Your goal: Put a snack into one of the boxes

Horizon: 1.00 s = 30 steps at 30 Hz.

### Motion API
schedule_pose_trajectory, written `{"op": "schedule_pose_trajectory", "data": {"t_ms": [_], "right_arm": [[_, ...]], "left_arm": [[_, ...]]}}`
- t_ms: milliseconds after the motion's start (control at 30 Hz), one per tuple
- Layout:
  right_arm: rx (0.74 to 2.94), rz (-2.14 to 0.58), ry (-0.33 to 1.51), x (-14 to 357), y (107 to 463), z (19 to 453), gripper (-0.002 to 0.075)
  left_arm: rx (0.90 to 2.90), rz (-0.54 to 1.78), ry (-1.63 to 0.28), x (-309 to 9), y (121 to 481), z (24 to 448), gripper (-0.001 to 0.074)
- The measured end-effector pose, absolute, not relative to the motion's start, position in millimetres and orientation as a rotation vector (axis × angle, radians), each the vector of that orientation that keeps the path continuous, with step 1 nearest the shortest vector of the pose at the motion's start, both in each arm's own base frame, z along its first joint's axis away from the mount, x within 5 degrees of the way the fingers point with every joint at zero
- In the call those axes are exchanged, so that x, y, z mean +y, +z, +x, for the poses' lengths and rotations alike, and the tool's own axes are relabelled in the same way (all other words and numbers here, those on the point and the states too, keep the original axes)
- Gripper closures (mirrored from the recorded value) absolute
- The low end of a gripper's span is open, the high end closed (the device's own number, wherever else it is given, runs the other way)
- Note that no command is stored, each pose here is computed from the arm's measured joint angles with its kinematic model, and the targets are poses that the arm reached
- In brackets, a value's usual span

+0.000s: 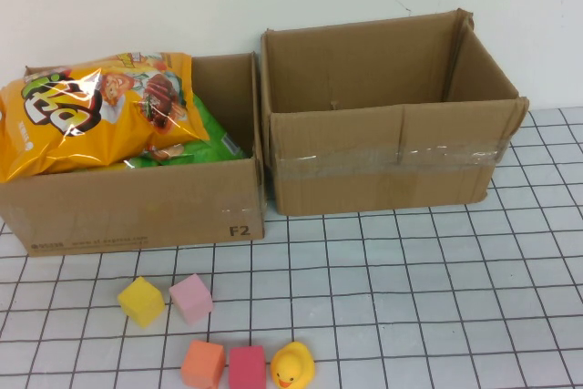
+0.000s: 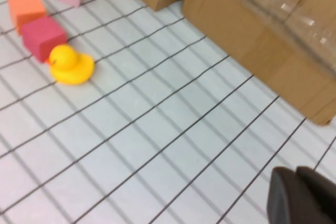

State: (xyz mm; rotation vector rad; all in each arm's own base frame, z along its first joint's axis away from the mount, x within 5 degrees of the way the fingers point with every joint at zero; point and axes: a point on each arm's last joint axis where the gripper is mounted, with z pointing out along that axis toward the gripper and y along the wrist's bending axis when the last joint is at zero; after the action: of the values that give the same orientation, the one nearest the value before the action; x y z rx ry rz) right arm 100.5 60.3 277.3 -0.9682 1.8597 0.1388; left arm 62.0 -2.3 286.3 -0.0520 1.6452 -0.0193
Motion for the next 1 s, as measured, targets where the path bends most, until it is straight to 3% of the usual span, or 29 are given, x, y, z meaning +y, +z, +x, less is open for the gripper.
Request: {"op": "schedule_pose_trajectory", "data": {"t_ms": [167,1000], "right_arm": [[1.852,-0.962,0.150,54.0,258.3,85.1,0.0725],[1.948,-1.012,0.233,55.6,248.6,76.1,0.0726]], "left_arm": [[1.643,-0.051,-0.032,-3.0,286.5,62.0,0.0736],[1.698,-0.034,-0.080,-7.0,281.5,60.1,0.0736]]}}
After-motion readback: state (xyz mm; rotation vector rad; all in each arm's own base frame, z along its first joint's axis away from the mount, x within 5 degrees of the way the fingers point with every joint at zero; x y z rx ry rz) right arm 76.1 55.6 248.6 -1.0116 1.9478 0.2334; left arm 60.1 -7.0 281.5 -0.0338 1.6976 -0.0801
